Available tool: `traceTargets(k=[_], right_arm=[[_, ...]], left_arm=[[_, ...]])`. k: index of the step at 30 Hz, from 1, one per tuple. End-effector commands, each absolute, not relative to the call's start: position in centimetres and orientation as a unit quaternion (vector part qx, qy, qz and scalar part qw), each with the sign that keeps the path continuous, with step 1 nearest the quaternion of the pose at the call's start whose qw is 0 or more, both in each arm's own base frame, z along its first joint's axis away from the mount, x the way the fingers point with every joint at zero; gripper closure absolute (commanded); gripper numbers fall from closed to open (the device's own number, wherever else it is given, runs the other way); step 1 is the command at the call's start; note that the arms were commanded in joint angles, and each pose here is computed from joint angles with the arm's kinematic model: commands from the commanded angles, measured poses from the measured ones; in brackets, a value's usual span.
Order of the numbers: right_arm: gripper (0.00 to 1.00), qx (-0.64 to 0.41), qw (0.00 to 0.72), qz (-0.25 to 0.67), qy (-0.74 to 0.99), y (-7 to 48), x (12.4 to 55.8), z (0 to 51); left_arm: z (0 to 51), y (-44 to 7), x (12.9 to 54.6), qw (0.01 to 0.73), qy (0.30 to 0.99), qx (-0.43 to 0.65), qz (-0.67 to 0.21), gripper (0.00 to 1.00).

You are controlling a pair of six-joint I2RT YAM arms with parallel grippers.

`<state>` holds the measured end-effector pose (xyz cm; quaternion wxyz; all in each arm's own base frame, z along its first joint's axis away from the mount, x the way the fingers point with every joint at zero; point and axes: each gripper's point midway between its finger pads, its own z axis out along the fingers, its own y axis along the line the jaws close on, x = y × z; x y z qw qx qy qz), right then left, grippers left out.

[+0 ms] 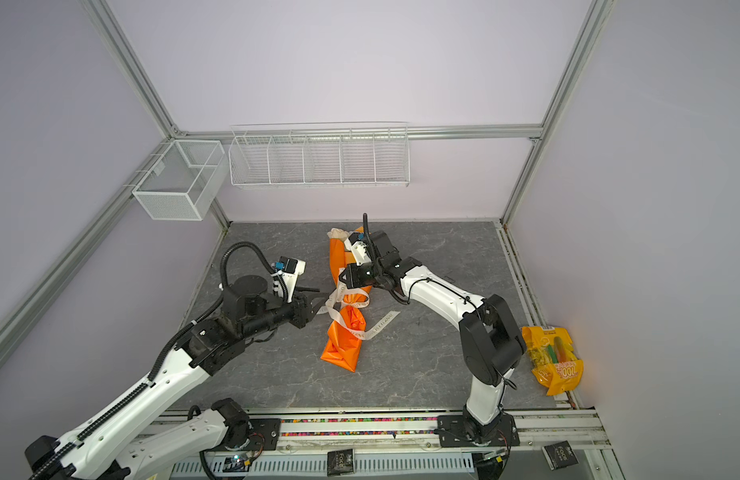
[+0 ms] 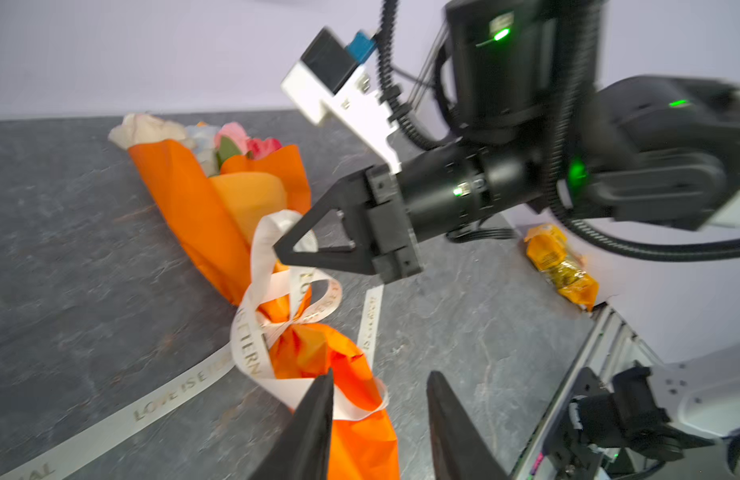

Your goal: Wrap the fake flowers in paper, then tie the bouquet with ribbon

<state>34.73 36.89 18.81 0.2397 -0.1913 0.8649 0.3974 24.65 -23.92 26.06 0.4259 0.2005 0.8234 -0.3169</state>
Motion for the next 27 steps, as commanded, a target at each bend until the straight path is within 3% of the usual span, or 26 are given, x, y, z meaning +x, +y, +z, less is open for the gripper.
traceTargets(k=[1, 7, 16, 23, 27], right_arm=[[0.91, -0.192, 0.237, 0.416, 0.857, 37.2, 34.4, 19.5], [0.9, -0.188, 0.229, 0.425, 0.855, 37.6, 34.2, 19.7], [0.89, -0.188, 0.231, 0.427, 0.854, 37.6, 34.2, 20.0], [0.89, -0.186, 0.231, 0.426, 0.855, 37.5, 34.2, 20.1], [0.91, -0.185, 0.233, 0.422, 0.856, 37.4, 34.3, 20.0]], left_arm=[[21.9, -25.5, 25.6, 0.367, 0.846, 0.251, -0.295, 0.62], [19.4, -27.9, 27.7, 0.362, 0.834, 0.303, -0.285, 0.6], [18.6, -27.3, 31.8, 0.436, 0.826, 0.283, -0.221, 0.55], [17.4, -27.4, 32.3, 0.421, 0.832, 0.298, -0.204, 0.59], [19.3, -27.3, 30.3, 0.427, 0.813, 0.322, -0.23, 0.59]])
